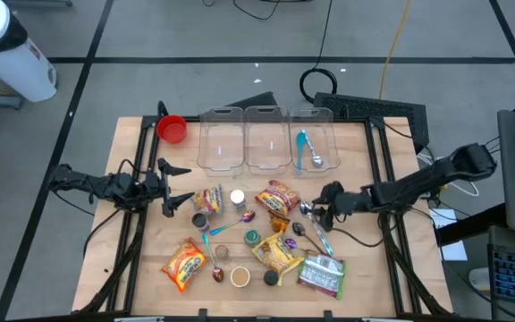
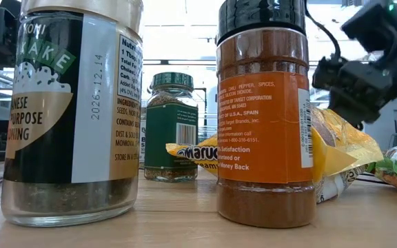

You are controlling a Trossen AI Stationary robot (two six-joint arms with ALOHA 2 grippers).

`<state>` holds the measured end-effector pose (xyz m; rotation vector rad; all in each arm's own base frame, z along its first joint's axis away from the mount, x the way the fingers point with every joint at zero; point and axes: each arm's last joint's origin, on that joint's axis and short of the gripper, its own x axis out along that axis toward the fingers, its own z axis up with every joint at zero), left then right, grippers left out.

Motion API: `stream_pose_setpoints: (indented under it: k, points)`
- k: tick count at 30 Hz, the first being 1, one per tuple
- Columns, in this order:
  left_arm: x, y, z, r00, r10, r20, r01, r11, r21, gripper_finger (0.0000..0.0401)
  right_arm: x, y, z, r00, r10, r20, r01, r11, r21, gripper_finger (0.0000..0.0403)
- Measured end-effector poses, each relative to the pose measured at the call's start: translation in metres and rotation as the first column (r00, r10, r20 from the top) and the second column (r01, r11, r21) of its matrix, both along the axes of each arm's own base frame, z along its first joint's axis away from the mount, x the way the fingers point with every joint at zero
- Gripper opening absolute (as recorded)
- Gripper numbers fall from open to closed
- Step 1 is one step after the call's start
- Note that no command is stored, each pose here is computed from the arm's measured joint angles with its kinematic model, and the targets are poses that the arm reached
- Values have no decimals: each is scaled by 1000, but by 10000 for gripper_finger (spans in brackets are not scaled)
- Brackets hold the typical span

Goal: Pick & Place Food Item
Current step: Put the white spoon into the right transparent bin

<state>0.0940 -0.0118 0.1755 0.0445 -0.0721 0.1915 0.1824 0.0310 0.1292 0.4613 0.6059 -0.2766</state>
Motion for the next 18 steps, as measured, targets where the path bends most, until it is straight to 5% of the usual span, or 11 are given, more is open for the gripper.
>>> stream_pose_setpoints:
  k: [18]
  points:
    - [0, 0, 0, 1000, 0, 0, 0, 1000, 0, 374, 6, -13, -34, 1000, 3, -13, -4, 998, -58, 180]
